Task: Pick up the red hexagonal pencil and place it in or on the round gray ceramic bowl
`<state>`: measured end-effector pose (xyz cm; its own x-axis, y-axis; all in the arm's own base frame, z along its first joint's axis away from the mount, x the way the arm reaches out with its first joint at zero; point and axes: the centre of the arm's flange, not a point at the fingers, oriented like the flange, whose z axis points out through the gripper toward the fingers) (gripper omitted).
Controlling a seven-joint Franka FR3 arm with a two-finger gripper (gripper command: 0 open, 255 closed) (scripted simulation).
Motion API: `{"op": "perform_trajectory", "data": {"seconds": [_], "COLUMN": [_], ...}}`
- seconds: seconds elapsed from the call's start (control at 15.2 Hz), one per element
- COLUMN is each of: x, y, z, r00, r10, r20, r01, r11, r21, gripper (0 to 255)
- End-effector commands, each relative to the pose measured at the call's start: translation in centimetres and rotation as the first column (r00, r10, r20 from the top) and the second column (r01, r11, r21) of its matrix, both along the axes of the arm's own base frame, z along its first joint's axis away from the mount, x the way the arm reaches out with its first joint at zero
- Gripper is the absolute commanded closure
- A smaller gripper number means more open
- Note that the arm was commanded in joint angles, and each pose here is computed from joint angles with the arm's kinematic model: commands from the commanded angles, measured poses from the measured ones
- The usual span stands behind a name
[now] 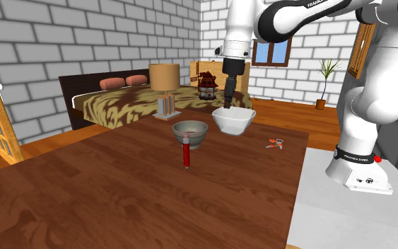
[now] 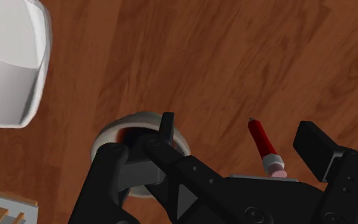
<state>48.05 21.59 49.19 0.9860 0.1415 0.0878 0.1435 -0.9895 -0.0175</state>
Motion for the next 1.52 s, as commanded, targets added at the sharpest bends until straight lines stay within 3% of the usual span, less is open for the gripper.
{"op": "perform_trajectory", "data": {"seconds": [0.0, 0.73, 1.25, 1.45], "x": [1.8, 11.1, 11.6, 11.6], "y": [1.8, 11.3, 11.6, 11.6], "z": [-1.2, -7.1, -11.2, -11.2], "r00": [1.000, 1.000, 0.999, 0.999], "r10": [-0.005, -0.026, -0.026, -0.026], "r20": [-0.002, -0.018, -0.018, -0.018], "r01": [0.005, 0.026, 0.026, 0.026], "r11": [1.000, 1.000, 1.000, 1.000], "r21": [0.003, 0.012, 0.012, 0.012], "gripper": [0, 0, 0, 0]}}
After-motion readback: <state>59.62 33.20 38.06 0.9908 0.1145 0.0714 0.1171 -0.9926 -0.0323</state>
